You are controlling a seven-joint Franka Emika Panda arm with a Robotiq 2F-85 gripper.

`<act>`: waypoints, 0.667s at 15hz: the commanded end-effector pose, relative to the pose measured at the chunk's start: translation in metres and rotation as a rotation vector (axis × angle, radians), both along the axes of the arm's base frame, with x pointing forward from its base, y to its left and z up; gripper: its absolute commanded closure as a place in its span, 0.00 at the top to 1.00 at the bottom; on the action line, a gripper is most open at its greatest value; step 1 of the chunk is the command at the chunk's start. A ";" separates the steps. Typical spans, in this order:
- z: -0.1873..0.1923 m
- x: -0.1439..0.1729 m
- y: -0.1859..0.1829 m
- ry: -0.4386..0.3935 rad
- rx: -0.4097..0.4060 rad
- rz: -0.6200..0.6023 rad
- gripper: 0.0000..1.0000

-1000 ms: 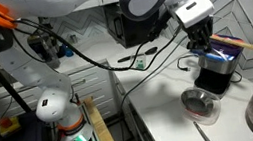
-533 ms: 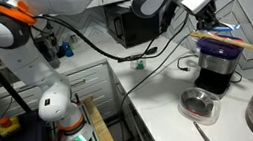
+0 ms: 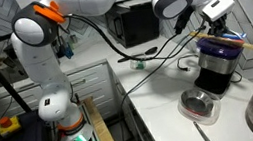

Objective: Remove the blue packet from the silver plate and put it on top of the coffee machine

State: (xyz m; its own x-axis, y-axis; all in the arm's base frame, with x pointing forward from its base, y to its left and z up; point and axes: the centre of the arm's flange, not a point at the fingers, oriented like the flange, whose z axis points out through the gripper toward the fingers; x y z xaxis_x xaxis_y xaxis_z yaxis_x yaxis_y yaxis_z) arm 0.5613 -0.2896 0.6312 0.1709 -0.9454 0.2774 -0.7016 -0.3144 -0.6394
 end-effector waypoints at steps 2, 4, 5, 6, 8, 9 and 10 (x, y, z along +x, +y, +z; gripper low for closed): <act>-0.007 0.020 -0.016 0.072 0.047 -0.016 0.00; -0.010 0.022 -0.017 0.075 0.052 -0.023 0.00; -0.012 0.023 -0.015 0.075 0.057 -0.024 0.26; -0.011 0.022 -0.013 0.078 0.061 -0.018 0.28; -0.006 0.018 -0.008 0.079 0.068 -0.006 0.42; 0.001 0.012 -0.005 0.070 0.067 -0.005 0.49; 0.011 0.005 -0.002 0.046 0.054 -0.010 0.56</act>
State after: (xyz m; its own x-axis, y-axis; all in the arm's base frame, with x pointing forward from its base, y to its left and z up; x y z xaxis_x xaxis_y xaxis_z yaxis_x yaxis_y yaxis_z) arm 0.5815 -0.2978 0.6219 0.1848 -0.9563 0.2265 -0.7414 -0.2869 -0.6066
